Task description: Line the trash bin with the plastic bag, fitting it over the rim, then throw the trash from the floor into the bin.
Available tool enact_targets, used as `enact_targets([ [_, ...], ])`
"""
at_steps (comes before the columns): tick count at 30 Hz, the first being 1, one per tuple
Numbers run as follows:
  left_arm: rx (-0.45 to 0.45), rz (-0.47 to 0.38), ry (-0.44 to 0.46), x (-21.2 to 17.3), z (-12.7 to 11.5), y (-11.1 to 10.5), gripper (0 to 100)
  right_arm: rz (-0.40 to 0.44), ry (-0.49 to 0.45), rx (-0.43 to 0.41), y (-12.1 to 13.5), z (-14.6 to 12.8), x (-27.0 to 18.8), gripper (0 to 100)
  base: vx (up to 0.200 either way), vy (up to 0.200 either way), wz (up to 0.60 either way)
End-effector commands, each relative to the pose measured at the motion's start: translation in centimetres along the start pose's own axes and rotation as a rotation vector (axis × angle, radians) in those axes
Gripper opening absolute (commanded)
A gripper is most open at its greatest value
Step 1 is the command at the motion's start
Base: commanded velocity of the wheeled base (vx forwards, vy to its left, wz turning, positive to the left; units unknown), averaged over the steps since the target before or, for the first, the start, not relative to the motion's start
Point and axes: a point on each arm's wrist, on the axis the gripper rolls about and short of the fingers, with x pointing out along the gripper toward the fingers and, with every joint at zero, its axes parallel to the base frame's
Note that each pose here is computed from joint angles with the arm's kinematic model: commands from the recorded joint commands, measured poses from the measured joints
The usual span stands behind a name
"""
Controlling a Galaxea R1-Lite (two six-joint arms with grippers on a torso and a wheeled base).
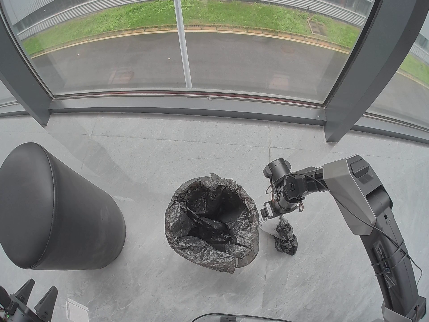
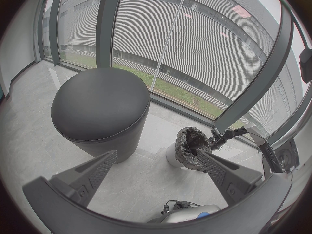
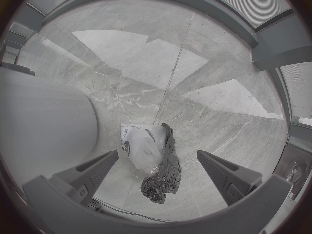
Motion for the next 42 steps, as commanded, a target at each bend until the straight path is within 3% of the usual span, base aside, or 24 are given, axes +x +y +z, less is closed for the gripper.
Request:
enact_targets([
  [1,0.0,0.002,0.003,0.0,0.0,0.0,100,-0.002,0.026,-0.006,0.2,-0.7,1.1,100,0.0,0.0,0.0],
  [12,0.0,0.002,0.002,0.0,0.0,0.0,100,-0.008,0.049,0.003,0.5,-1.5,2.3,100,0.0,0.0,0.0],
  [13,-0.001,0.001,0.0,0.0,0.0,0.0,100,-0.009,0.047,0.003,0.5,-1.5,2.3,0,0.0,0.0,0.0],
  [22,-0.001,0.001,0.0,0.0,0.0,0.0,100,-0.035,0.075,0.013,1.0,-2.4,3.4,0,0.0,0.0,0.0],
  [34,-0.002,-0.001,-0.007,-0.1,0.0,0.0,100,-0.047,0.052,0.014,1.0,-1.6,2.1,0,0.0,0.0,0.0],
  [42,-0.002,-0.004,-0.012,-0.1,-0.1,0.0,100,-0.05,-0.082,0.037,-0.9,3.2,-10.4,0,0.0,0.0,0.0],
])
